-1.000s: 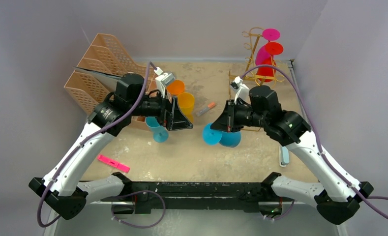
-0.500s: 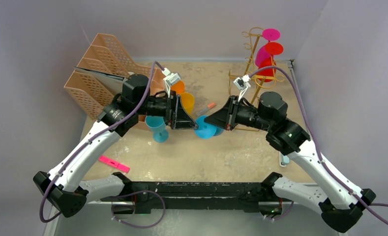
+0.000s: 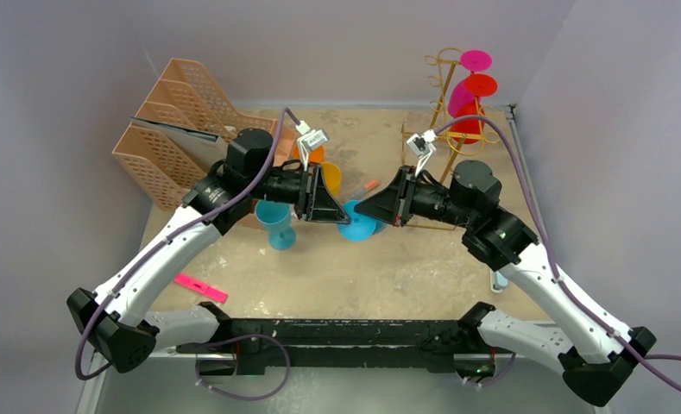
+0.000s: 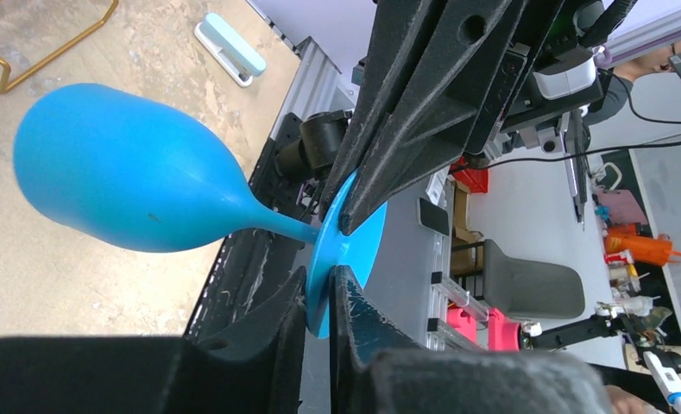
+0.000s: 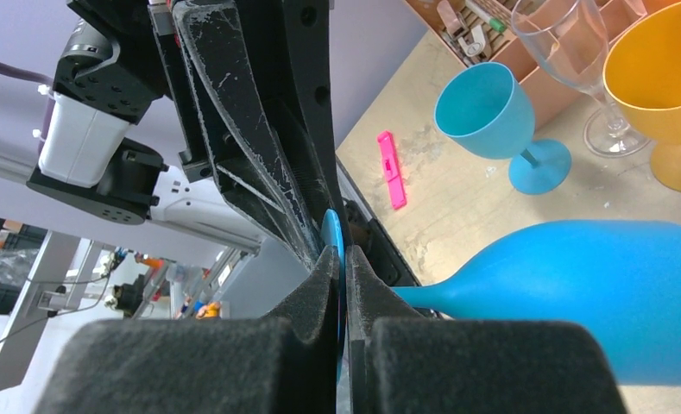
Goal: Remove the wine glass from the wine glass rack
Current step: Place the wine glass at the center of the board.
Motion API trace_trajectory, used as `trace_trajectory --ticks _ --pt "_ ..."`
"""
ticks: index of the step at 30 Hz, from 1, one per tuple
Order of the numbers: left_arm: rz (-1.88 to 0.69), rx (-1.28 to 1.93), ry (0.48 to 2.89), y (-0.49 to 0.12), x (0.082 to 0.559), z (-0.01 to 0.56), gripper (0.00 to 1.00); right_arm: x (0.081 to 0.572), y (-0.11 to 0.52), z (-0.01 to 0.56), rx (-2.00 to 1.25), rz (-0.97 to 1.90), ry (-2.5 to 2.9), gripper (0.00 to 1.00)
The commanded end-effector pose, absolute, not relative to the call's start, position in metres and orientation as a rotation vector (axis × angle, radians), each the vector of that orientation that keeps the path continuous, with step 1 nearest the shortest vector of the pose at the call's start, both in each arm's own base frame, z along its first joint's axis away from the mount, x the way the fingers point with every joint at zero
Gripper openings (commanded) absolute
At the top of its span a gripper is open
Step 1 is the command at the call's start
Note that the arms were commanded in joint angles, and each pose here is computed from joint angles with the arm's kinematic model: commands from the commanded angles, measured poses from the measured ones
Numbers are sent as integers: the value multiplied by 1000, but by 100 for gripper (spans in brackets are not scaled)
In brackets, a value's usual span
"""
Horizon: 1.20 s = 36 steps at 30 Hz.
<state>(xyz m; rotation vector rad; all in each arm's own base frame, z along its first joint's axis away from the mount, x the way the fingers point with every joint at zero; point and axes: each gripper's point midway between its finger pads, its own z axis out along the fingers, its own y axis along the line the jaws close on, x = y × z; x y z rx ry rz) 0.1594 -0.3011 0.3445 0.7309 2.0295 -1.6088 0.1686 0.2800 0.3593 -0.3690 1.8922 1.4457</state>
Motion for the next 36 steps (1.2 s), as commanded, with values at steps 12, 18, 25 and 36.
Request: trace_trajectory --ticks 12,18,25,36 --pt "-1600 822 1895 -298 150 369 0 160 280 360 -436 1469 1838 43" --pt "-1544 796 1888 -294 154 370 0 141 279 353 -516 1522 1867 55" --pt "-1497 788 1880 -290 155 372 0 119 275 343 -585 1590 1902 56" --pt "-1494 806 1858 -290 154 376 0 129 286 345 -503 1675 1862 31"
